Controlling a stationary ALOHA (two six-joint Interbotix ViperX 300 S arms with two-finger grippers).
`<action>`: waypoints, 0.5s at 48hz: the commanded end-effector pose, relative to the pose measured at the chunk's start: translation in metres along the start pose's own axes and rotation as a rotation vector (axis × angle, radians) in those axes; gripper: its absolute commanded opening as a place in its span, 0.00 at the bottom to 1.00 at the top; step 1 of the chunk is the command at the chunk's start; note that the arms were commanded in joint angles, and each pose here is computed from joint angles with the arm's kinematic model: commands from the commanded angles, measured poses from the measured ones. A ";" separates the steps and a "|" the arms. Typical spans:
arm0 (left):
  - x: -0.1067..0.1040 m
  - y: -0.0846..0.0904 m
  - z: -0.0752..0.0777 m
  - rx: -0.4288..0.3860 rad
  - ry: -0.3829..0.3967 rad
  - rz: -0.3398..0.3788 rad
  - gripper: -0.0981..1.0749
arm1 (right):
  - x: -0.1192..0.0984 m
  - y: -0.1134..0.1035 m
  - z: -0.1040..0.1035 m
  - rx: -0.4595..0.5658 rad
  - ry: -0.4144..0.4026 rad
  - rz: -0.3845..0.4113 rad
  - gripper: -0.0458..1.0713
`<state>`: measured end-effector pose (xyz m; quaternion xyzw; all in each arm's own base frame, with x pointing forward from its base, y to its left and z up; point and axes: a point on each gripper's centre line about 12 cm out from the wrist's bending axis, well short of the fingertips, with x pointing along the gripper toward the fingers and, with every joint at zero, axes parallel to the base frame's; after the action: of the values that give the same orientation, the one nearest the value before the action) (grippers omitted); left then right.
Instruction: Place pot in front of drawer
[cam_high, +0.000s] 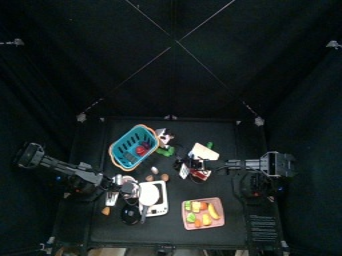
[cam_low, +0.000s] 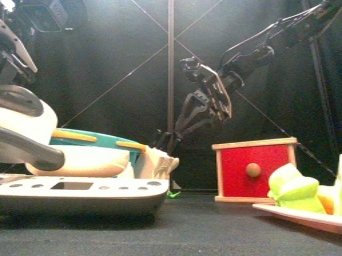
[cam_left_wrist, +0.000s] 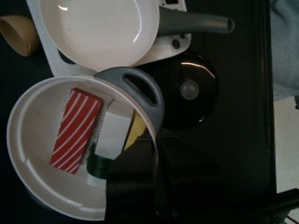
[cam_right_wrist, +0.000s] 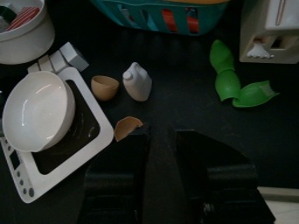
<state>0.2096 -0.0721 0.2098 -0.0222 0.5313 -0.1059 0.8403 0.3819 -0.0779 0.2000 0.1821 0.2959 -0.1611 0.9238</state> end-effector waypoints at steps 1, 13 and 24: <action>-0.013 -0.003 0.019 0.024 -0.063 0.003 0.31 | -0.017 0.002 0.017 0.011 -0.055 0.012 0.63; -0.023 -0.006 0.056 0.067 -0.119 0.035 0.31 | -0.030 0.000 0.018 0.024 -0.074 0.013 0.63; -0.017 -0.004 0.093 0.142 -0.136 0.116 0.31 | -0.045 -0.006 0.020 0.067 -0.098 0.013 0.63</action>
<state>0.2683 -0.0770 0.2478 0.0449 0.4905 -0.0954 0.8650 0.3598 -0.0804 0.2217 0.2010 0.2716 -0.1728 0.9252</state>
